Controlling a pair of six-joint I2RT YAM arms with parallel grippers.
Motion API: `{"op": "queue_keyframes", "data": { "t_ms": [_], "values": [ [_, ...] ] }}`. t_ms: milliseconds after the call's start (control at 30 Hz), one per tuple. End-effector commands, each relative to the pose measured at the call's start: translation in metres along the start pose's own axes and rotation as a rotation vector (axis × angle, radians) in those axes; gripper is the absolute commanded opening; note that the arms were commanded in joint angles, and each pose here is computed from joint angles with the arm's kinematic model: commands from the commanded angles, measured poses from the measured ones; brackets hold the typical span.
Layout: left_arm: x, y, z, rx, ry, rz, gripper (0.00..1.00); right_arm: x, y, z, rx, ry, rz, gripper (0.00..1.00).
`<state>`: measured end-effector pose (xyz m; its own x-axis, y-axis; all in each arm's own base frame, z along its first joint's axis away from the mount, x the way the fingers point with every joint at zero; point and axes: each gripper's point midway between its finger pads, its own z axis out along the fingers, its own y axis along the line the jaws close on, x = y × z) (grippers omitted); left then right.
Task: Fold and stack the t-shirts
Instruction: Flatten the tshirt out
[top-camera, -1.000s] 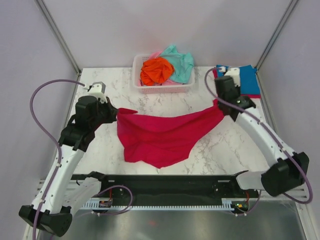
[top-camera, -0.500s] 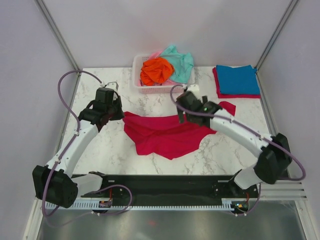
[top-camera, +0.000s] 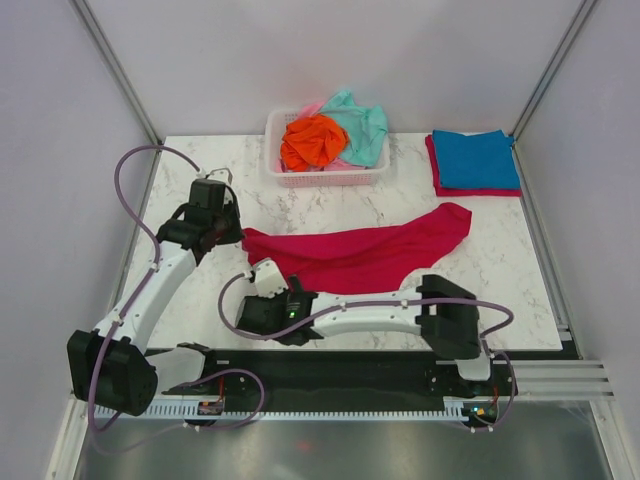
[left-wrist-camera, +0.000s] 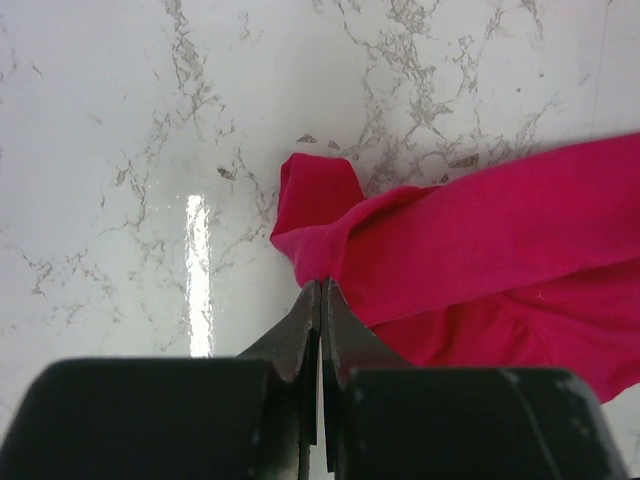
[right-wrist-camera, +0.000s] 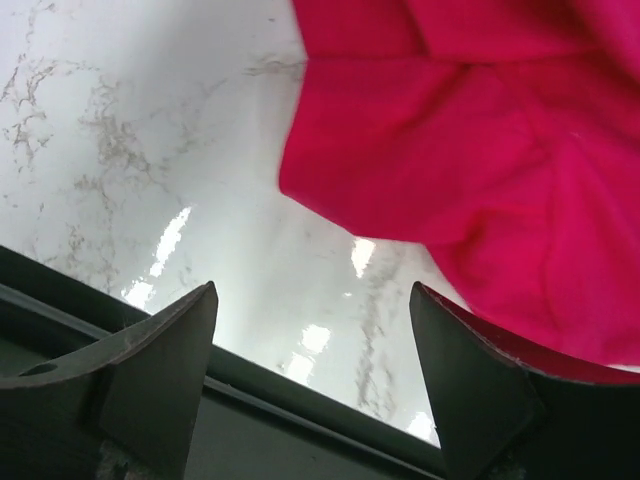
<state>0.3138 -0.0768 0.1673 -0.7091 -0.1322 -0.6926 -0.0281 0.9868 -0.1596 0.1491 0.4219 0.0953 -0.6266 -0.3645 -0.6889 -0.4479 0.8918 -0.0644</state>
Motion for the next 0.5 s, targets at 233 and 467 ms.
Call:
{"op": "queue_keyframes", "data": {
  "t_ms": [233, 467],
  "values": [
    [-0.005, 0.012, -0.005, -0.029, -0.031, -0.034, 0.02, -0.012, 0.039, 0.047, 0.042, 0.006, -0.051, 0.76],
    [-0.004, 0.010, -0.004, -0.017, -0.022, -0.036, 0.02, 0.024, 0.021, 0.076, 0.126, 0.068, -0.074, 0.67]
  ]
}}
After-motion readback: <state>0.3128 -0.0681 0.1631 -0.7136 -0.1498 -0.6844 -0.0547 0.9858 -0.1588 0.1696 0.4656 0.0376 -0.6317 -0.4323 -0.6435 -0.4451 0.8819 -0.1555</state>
